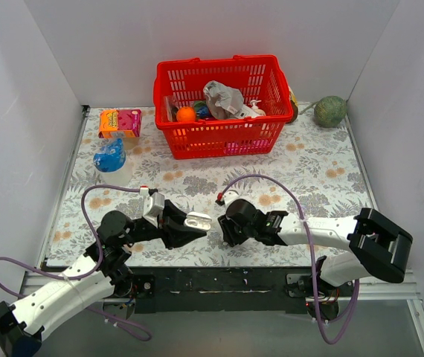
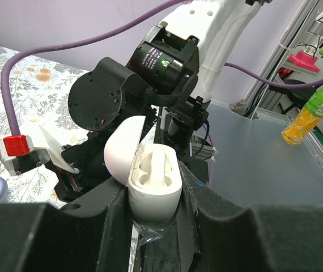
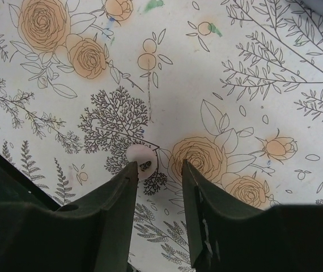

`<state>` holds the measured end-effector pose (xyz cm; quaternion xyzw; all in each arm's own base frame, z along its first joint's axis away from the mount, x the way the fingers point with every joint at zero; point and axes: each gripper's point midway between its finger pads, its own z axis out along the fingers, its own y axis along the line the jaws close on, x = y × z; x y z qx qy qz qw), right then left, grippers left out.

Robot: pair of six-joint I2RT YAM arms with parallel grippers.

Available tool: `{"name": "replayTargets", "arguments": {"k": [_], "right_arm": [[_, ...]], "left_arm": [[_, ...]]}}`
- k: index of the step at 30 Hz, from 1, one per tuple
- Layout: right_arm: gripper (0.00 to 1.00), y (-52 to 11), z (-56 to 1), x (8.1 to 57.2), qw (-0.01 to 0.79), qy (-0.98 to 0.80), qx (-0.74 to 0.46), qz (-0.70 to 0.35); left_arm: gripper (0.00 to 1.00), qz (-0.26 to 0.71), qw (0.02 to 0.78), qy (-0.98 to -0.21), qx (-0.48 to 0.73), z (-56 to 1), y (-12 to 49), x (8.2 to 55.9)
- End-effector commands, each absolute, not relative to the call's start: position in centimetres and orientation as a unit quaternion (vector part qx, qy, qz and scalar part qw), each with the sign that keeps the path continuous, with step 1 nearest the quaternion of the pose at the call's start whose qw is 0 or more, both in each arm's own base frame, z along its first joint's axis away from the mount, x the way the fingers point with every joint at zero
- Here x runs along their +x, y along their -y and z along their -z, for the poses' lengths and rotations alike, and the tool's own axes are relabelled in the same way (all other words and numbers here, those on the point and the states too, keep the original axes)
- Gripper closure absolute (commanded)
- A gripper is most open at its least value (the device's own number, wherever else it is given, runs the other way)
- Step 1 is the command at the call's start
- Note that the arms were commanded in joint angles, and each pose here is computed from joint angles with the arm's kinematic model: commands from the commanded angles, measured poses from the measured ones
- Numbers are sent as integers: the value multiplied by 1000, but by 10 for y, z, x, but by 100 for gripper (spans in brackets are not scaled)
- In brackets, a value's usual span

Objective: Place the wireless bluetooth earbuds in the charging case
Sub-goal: Pick up the earbud from the center of the board.

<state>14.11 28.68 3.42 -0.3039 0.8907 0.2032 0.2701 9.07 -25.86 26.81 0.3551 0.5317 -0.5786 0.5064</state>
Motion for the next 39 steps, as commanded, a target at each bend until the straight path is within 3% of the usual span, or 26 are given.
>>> {"name": "replayTargets", "arguments": {"k": [1,16,22,28,30,34,37,39], "right_arm": [[56,-288,-29,140,267,-891,-302,-210],[60,-288,-9,128,234,-898,-317,-197],[68,-288,-10,128,236,-899,-313,-196],[91,-287,-25,131,252,-896,-307,-200],[99,-290,-46,136,276,-887,-303,-212],[99,-279,-114,148,348,-855,-319,-215],[99,-270,-199,142,412,-801,-346,-262],[99,-259,-233,124,411,-768,-402,-281]], "left_arm": [[100,577,506,-534,355,-265,260,92],[100,579,503,-537,352,-262,260,92],[100,579,503,-536,353,-261,260,91],[100,580,501,-537,352,-261,260,91],[100,580,500,-538,352,-260,260,91],[100,581,497,-540,352,-260,261,92],[100,578,495,-545,352,-257,264,95],[100,578,498,-541,353,-259,266,97]]}}
